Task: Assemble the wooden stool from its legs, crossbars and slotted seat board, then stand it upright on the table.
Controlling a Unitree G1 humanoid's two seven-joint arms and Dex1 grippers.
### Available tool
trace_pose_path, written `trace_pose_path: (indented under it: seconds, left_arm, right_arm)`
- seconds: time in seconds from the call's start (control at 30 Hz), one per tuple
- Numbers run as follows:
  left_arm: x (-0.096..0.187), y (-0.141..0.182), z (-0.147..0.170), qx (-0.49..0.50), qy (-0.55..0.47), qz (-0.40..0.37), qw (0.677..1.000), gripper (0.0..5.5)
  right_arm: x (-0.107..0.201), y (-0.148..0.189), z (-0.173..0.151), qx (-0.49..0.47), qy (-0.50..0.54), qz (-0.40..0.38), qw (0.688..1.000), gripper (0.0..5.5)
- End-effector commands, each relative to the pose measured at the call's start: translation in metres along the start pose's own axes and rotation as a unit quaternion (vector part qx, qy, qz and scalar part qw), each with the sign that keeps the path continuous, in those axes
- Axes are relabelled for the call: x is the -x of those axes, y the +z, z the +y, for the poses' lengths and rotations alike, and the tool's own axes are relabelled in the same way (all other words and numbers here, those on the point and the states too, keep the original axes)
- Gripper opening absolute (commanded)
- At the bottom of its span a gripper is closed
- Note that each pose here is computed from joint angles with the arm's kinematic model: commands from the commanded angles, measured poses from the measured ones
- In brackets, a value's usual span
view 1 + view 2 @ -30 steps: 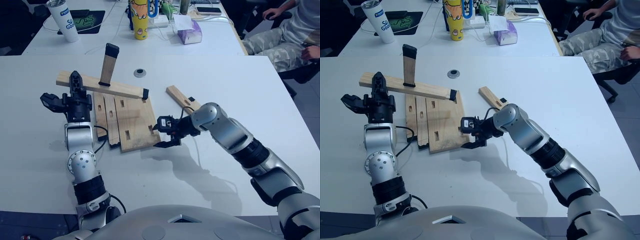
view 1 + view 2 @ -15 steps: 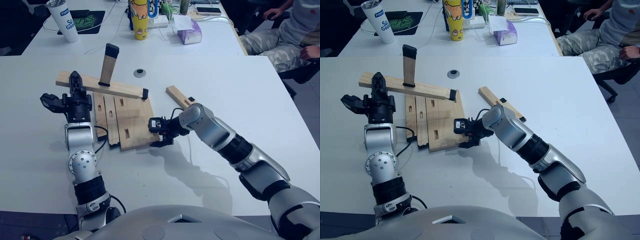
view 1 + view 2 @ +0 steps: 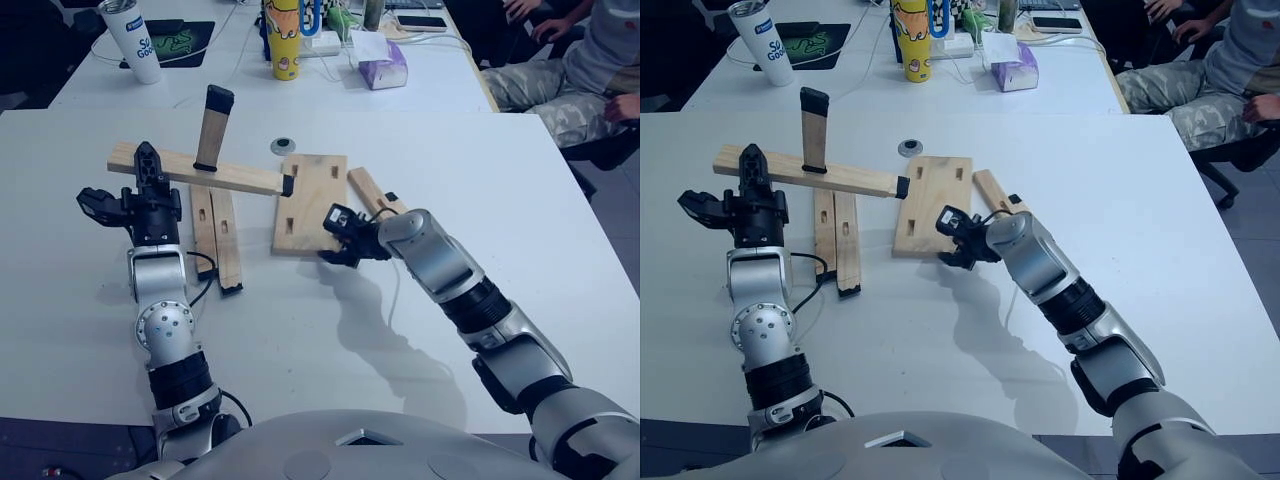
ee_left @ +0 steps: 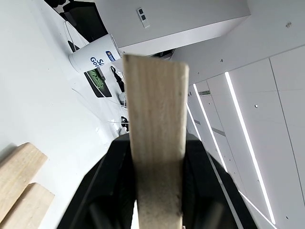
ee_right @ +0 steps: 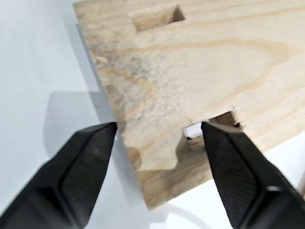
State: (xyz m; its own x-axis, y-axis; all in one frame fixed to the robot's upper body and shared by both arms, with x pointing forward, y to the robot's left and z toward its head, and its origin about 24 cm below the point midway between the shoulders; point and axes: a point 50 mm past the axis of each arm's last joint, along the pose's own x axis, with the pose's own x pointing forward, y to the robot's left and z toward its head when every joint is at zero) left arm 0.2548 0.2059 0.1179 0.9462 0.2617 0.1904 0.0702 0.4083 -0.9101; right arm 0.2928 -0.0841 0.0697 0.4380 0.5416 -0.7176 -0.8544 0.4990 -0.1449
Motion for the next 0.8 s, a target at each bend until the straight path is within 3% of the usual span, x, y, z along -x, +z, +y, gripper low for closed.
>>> trace_pose_path:
  seconds: [0.03,0.3,0.8]
  left_arm:
    - [-0.001,-0.011,-0.002,-0.009,-0.007,0.016,1.000,1.02]
    - [-0.018,-0.041,0.004,-0.206,-0.037,0.083,0.974,1.02]
    - [-0.024,-0.049,0.003,-0.344,-0.094,0.094,0.930,1.02]
  right_arm:
    - [-0.013,-0.023,0.009,-0.035,-0.010,0.027,0.999,3.28]
    - [-0.017,-0.009,0.019,-0.045,0.016,-0.008,0.999,3.28]
    - [-0.019,-0.008,0.025,-0.062,0.023,-0.010,0.998,3.28]
